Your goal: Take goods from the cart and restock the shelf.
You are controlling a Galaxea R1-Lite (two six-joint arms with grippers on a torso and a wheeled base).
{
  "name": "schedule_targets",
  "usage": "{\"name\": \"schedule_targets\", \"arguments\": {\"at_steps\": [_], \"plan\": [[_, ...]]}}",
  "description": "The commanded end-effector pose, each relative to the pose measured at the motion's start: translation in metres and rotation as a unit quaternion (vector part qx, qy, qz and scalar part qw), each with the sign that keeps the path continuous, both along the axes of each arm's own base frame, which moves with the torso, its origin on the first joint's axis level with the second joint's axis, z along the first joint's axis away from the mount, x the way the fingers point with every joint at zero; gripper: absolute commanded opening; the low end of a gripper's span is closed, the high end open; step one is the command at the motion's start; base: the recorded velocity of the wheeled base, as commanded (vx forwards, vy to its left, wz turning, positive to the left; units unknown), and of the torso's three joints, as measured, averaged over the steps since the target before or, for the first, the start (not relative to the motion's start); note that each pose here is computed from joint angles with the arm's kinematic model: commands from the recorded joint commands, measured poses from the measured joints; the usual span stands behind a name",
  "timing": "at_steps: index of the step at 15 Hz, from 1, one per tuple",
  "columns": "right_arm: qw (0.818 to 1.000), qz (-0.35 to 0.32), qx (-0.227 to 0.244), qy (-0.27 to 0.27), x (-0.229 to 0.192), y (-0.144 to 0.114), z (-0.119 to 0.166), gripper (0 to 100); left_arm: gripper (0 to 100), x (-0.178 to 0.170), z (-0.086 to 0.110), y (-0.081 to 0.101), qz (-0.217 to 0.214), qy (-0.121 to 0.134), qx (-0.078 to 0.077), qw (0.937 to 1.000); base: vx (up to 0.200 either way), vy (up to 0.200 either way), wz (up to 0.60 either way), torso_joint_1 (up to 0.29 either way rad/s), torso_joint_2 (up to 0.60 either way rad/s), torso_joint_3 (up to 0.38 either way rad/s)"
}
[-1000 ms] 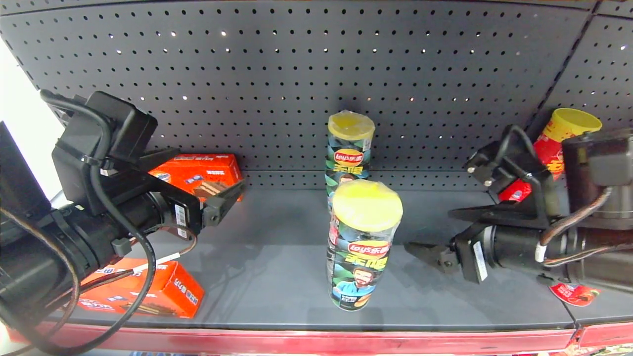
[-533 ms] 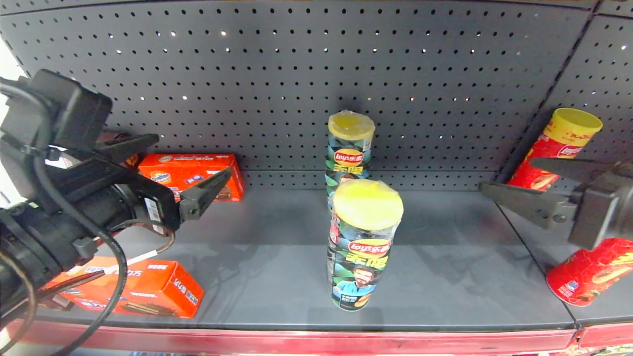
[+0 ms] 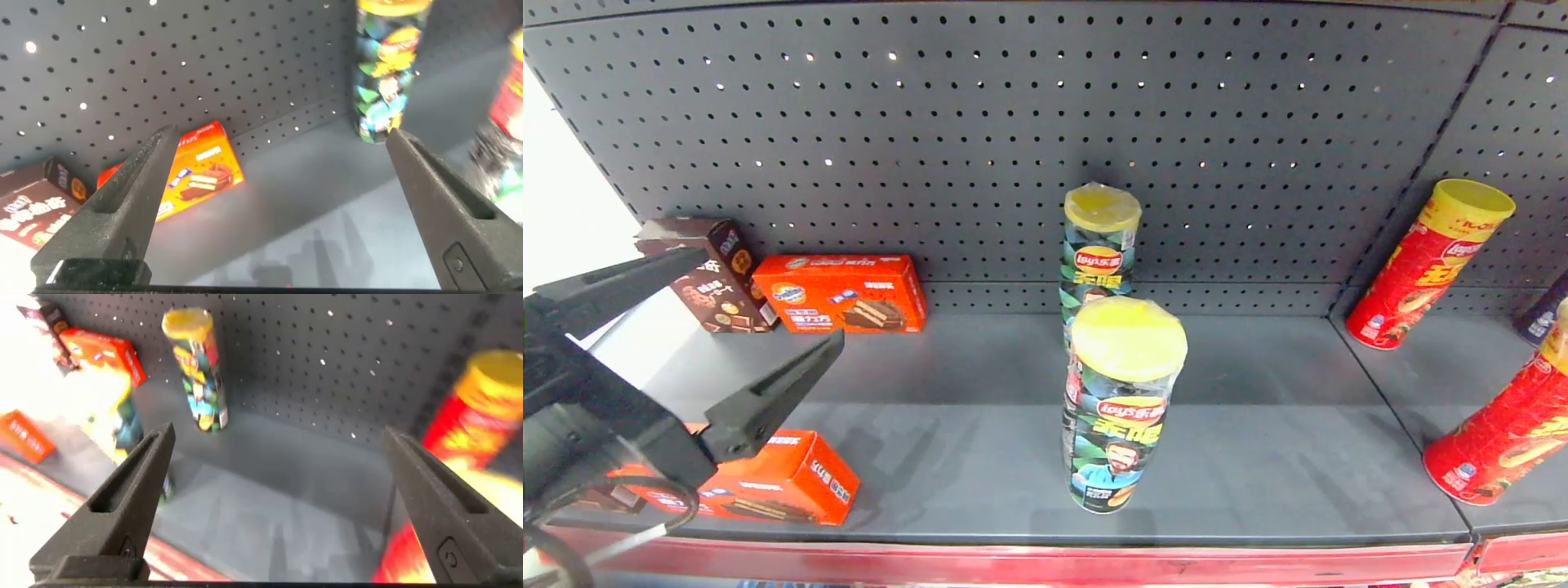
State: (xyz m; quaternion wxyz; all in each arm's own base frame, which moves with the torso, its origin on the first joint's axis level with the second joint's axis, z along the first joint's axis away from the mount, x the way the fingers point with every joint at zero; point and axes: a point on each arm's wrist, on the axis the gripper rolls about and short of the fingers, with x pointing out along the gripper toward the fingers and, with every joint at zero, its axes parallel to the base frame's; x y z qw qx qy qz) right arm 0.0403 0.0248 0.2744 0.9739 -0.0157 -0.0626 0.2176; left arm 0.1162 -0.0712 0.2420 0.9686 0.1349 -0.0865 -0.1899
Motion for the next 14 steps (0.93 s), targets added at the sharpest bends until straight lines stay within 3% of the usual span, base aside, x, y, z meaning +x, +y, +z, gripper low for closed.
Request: {"name": "schedule_targets", "arguments": {"at_steps": [1, 3, 5, 6, 7, 8, 11, 12, 14], "plan": [[1.0, -0.021, 0.008, -0.012, -0.049, -0.037, -0.04, 100, 100, -0.023, -0.008, 0.01, -0.015, -0.019, 0.005, 0.9997, 0.0, 0.0, 0.0, 0.0, 0.0, 0.0], [1.0, -0.03, 0.0, -0.003, -0.072, -0.051, -0.068, 100, 100, -0.037, -0.015, 0.02, -0.014, -0.038, 0.021, 0.999, 0.0, 0.0, 0.0, 0.0, 0.0, 0.0], [1.0, -0.031, 0.0, -0.002, -0.086, -0.06, -0.089, 100, 100, -0.056, -0.018, 0.033, -0.008, -0.069, 0.022, 0.9974, 0.0, 0.0, 0.0, 0.0, 0.0, 0.0], [1.0, -0.031, 0.0, -0.002, -0.086, -0.06, -0.089, 100, 100, -0.056, -0.018, 0.033, -0.008, -0.069, 0.022, 0.9974, 0.0, 0.0, 0.0, 0.0, 0.0, 0.0], [1.0, -0.031, -0.002, -0.002, -0.093, -0.065, -0.105, 100, 100, -0.075, -0.03, 0.048, 0.005, -0.093, 0.017, 0.9955, 0.0, 0.0, 0.0, 0.0, 0.0, 0.0], [1.0, -0.03, -0.005, -0.005, -0.094, -0.066, -0.111, 100, 100, -0.081, -0.036, 0.052, 0.008, -0.094, 0.02, 0.9953, 0.0, 0.0, 0.0, 0.0, 0.0, 0.0], [0.999, -0.03, -0.02, 0.006, -0.09, -0.063, -0.132, 100, 100, -0.113, -0.064, 0.074, 0.022, -0.067, 0.044, 0.9965, 0.0, 0.0, 0.0, 0.0, 0.0, 0.0], [0.998, -0.028, -0.038, 0.029, -0.083, -0.058, -0.147, 100, 100, -0.133, -0.085, 0.086, 0.018, -0.049, 0.049, 0.9975, 0.0, 0.0, 0.0, 0.0, 0.0, 0.0], [0.995, -0.032, -0.064, 0.067, -0.074, -0.053, -0.169, 100, 100, -0.152, -0.112, 0.098, 0.015, -0.027, 0.042, 0.9987, 0.0, 0.0, 0.0, 0.0, 0.0, 0.0]]}}
